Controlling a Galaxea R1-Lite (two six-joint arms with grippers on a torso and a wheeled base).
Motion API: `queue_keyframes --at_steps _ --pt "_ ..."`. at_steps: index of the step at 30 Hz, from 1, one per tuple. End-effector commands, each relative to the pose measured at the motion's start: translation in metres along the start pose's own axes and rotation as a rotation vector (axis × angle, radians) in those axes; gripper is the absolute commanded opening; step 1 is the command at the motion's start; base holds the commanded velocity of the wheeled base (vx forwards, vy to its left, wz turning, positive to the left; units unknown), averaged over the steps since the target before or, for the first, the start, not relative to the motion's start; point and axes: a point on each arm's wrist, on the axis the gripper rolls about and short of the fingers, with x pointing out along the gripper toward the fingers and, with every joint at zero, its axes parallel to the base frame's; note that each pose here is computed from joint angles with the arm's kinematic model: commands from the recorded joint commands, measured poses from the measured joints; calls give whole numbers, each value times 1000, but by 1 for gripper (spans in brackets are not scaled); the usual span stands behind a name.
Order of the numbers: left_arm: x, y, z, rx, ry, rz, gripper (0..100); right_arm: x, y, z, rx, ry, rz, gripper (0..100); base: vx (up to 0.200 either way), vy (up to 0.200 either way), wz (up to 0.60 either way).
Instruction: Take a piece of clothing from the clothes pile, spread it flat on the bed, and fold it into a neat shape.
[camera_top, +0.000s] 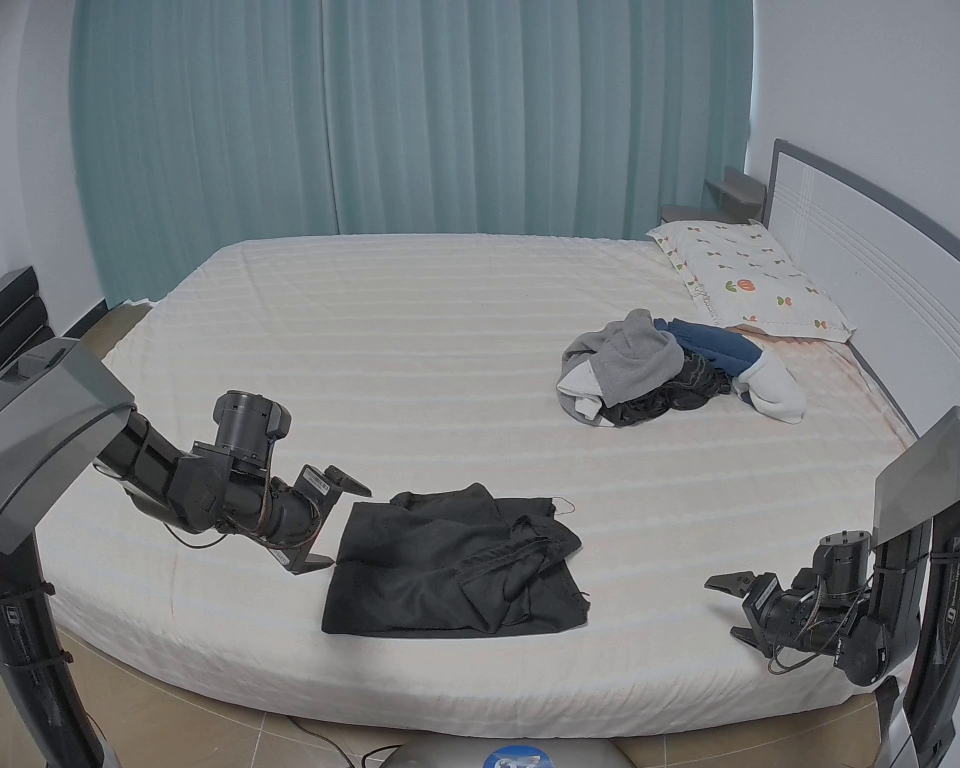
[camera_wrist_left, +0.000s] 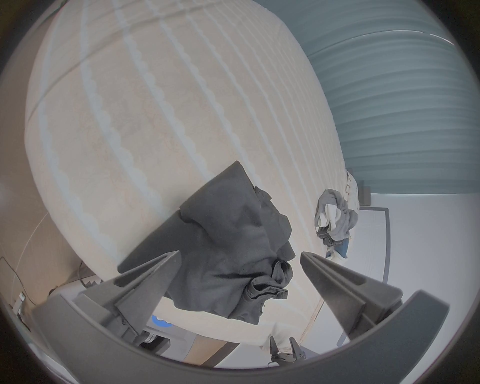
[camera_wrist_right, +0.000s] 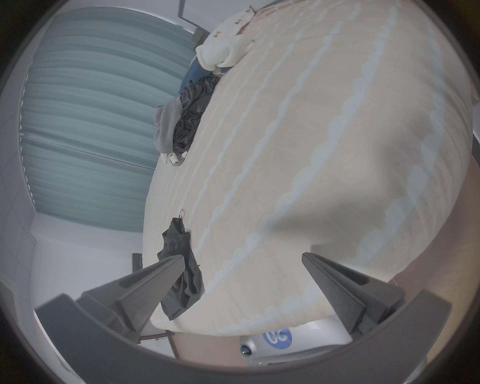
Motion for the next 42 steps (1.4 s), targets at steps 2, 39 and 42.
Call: queue_keyframes --at_steps 2,39,42 --pt "9 18 10 -23 -17 23 100 7 17 -7 -100 -43 36 100 0 200 0" --pt "11 24 6 6 -19 45 100 93 127 -61 -768 -137 -250 100 0 108 0" --pt "11 24 6 6 -19 45 100 100 119 -64 -799 -123 -302 100 0 0 0"
